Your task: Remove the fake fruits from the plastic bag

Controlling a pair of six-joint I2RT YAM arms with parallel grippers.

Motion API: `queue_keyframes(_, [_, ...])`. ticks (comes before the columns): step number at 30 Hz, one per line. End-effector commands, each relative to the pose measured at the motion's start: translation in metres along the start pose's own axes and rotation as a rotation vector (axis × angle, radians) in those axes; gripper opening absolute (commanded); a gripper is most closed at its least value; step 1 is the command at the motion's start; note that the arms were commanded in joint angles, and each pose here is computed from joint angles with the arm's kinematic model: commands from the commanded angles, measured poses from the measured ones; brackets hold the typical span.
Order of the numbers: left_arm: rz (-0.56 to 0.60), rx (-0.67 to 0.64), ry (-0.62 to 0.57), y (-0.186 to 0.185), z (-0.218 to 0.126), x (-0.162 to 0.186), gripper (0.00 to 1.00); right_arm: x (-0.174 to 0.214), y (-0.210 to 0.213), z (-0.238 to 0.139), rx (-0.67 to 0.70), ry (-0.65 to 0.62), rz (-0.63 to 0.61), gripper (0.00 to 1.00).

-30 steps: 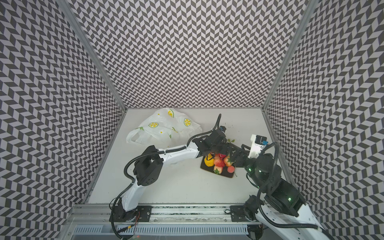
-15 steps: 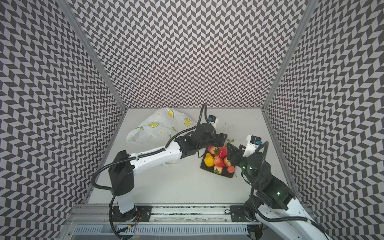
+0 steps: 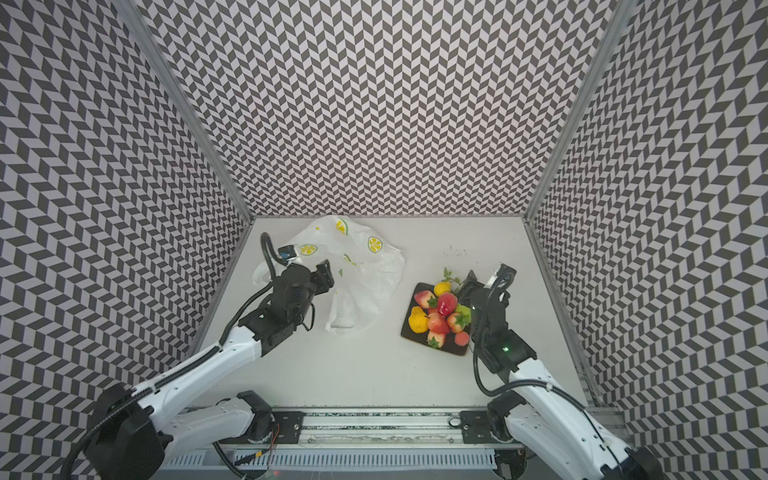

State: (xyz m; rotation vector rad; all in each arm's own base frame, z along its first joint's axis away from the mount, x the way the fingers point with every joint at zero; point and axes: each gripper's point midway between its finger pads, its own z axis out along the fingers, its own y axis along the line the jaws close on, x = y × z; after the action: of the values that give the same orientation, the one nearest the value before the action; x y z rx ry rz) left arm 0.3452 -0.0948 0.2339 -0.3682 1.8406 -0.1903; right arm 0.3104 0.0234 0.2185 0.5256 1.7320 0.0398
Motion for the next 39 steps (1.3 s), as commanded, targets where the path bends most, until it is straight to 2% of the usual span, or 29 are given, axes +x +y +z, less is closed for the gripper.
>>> queue_keyframes(1, [-0.005, -0.188, -0.123, 0.06, -0.01, -0.028, 0.81, -0.035, -0.02, 0.008, 0.091, -0.189, 0.011, 0.71])
queue_keyframes(7, [-0.027, -0.353, -0.254, 0.144, -0.021, -0.035, 0.82, -0.021, -0.061, 0.035, 0.108, -0.238, -0.03, 0.77])
queue_keyframes(9, [0.025, -0.365, -0.288, 0.158, -0.021, -0.029, 0.82, -0.012, -0.071, 0.045, 0.089, -0.23, -0.026, 0.78])
queue_keyframes(11, [0.023, -0.377, -0.296, 0.169, -0.017, -0.019, 0.82, 0.002, -0.072, 0.056, 0.052, -0.187, -0.062, 0.78])
queue_keyframes(16, [0.098, -0.339, -0.248, 0.173, 0.009, 0.004, 0.86, 0.021, -0.068, 0.067, 0.005, -0.184, -0.137, 0.79])
queue_keyframes(20, [0.127, -0.26, -0.248, 0.167, 0.027, 0.022, 0.89, 0.017, -0.05, 0.074, -0.082, -0.21, -0.185, 0.8])
queue_keyframes(22, [0.155, -0.225, -0.247, 0.16, 0.034, 0.021, 0.9, 0.023, -0.046, 0.078, -0.119, -0.199, -0.189, 0.8])
queue_keyframes(26, [0.203, -0.197, -0.332, 0.154, 0.033, 0.009, 0.94, 0.032, -0.037, 0.079, -0.193, -0.219, -0.21, 0.8])
queue_keyframes(28, [0.205, -0.167, -0.326, 0.15, 0.039, 0.01, 0.95, 0.039, -0.032, 0.082, -0.219, -0.203, -0.233, 0.8])
queue_keyframes(31, [0.235, -0.098, -0.364, 0.141, 0.04, 0.016, 0.96, 0.038, -0.033, 0.08, -0.222, -0.216, -0.23, 0.81])
queue_keyframes(33, [0.26, -0.062, -0.313, 0.135, 0.05, 0.027, 0.97, 0.038, -0.032, 0.081, -0.221, -0.213, -0.23, 0.82])
queue_keyframes(35, [0.266, -0.069, -0.342, 0.136, 0.051, 0.025, 1.0, 0.039, -0.032, 0.082, -0.22, -0.208, -0.233, 0.83])
queue_keyframes(38, [0.265, -0.096, -0.268, 0.137, 0.064, 0.031, 1.0, 0.039, -0.032, 0.084, -0.22, -0.2, -0.236, 0.85])
queue_keyframes(39, [0.271, -0.095, -0.279, 0.137, 0.063, 0.031, 1.0, 0.039, -0.031, 0.084, -0.22, -0.2, -0.237, 0.86])
